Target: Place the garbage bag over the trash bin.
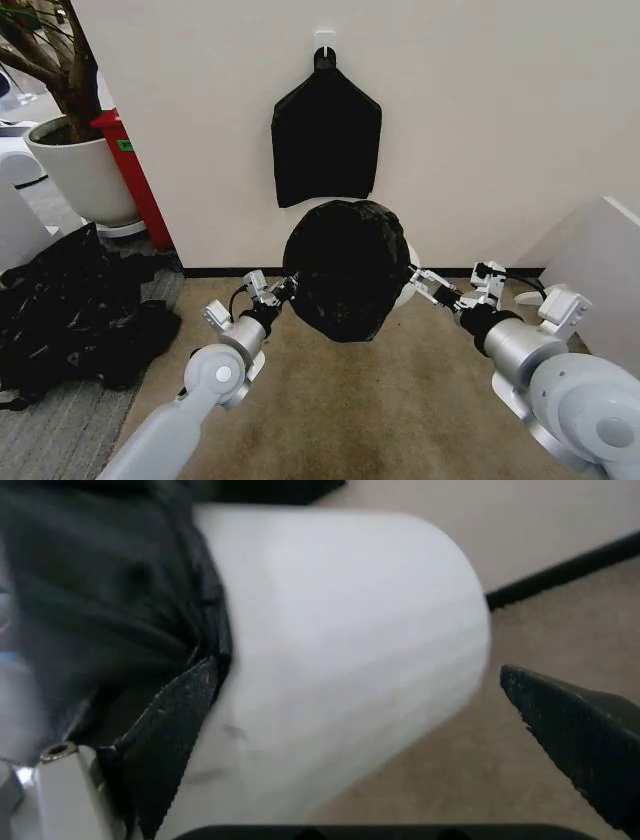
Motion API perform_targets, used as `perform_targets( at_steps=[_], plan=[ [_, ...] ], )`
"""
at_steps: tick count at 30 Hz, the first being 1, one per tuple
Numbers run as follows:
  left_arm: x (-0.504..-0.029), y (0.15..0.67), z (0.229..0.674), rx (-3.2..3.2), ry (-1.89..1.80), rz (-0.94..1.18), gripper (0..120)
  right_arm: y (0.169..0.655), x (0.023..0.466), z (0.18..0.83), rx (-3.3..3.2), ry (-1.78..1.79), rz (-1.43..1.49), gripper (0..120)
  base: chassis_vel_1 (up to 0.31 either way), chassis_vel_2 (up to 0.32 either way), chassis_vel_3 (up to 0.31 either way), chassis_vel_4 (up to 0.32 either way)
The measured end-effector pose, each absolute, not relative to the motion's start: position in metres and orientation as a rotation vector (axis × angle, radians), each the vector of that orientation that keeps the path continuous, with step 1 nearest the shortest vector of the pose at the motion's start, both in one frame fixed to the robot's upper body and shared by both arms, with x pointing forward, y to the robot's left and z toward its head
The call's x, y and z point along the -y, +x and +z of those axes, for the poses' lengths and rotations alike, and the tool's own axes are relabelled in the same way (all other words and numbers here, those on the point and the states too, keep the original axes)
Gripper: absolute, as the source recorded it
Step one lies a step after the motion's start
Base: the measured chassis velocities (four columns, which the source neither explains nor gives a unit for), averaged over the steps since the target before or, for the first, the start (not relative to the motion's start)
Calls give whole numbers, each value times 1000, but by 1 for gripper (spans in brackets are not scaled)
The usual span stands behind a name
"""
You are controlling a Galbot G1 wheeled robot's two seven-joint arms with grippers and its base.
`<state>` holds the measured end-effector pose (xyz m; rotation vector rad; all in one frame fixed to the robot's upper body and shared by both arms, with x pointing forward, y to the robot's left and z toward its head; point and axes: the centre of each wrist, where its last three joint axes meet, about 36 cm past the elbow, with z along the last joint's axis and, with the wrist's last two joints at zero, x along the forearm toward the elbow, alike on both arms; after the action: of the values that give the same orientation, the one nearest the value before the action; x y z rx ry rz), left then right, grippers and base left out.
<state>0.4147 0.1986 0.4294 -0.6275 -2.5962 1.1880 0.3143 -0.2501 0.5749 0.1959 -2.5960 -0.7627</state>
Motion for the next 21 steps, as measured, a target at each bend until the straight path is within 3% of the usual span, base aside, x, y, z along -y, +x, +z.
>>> perform_targets(
  at_steps=[9, 21],
  plan=[
    [-199, 413, 433, 2572, -626, 1218, 1, 326, 263, 551, 2582, 105, -730, 100, 0, 0, 0, 0],
    [-207, 432, 427, 2477, -385, 1235, 1, 296, 265, 571, 2695, 230, -790, 100, 0, 0, 0, 0]
  ],
)
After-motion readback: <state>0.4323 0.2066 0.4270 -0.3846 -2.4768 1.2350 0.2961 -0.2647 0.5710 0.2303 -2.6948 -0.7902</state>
